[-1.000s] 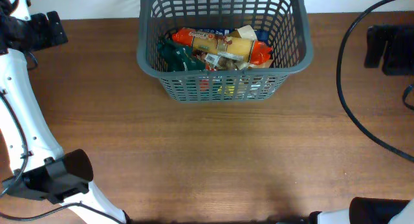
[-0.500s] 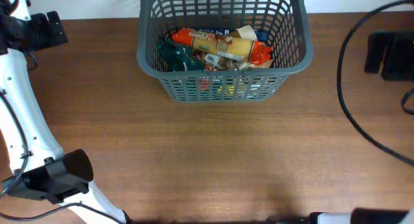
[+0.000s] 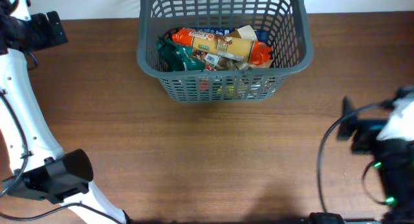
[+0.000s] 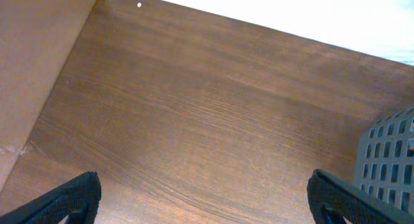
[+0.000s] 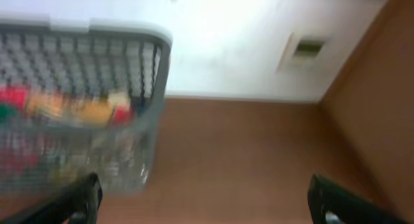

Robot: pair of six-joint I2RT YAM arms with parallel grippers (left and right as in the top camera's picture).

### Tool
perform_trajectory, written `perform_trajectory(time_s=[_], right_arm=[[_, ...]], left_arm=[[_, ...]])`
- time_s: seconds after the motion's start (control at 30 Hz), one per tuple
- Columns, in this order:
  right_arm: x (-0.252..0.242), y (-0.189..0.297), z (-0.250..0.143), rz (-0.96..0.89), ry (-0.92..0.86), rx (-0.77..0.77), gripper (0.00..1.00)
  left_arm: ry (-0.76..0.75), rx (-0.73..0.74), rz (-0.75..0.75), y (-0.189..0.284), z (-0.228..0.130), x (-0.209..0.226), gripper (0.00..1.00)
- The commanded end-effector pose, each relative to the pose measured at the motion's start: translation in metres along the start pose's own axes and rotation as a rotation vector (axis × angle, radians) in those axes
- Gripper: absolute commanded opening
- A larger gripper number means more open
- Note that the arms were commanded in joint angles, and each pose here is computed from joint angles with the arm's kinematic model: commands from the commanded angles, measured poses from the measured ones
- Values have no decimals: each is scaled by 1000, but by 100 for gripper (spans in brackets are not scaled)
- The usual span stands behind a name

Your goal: Pack container

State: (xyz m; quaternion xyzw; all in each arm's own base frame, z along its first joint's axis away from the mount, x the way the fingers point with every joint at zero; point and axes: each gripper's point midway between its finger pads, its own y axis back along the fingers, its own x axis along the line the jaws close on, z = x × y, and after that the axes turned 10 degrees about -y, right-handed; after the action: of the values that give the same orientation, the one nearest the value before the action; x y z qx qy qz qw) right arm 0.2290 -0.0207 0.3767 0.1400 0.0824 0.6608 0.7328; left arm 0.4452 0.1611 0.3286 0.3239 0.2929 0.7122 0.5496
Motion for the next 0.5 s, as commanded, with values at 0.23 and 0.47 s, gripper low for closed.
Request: perform_trajectory(time_s=[0.23, 0.47], right_arm=[[3, -41, -166, 80, -14, 92, 99], [0, -61, -219, 82, -14, 73, 99]], left_arm=[[16, 7, 3, -2, -2, 3, 99], [16, 7, 3, -2, -2, 3, 99]])
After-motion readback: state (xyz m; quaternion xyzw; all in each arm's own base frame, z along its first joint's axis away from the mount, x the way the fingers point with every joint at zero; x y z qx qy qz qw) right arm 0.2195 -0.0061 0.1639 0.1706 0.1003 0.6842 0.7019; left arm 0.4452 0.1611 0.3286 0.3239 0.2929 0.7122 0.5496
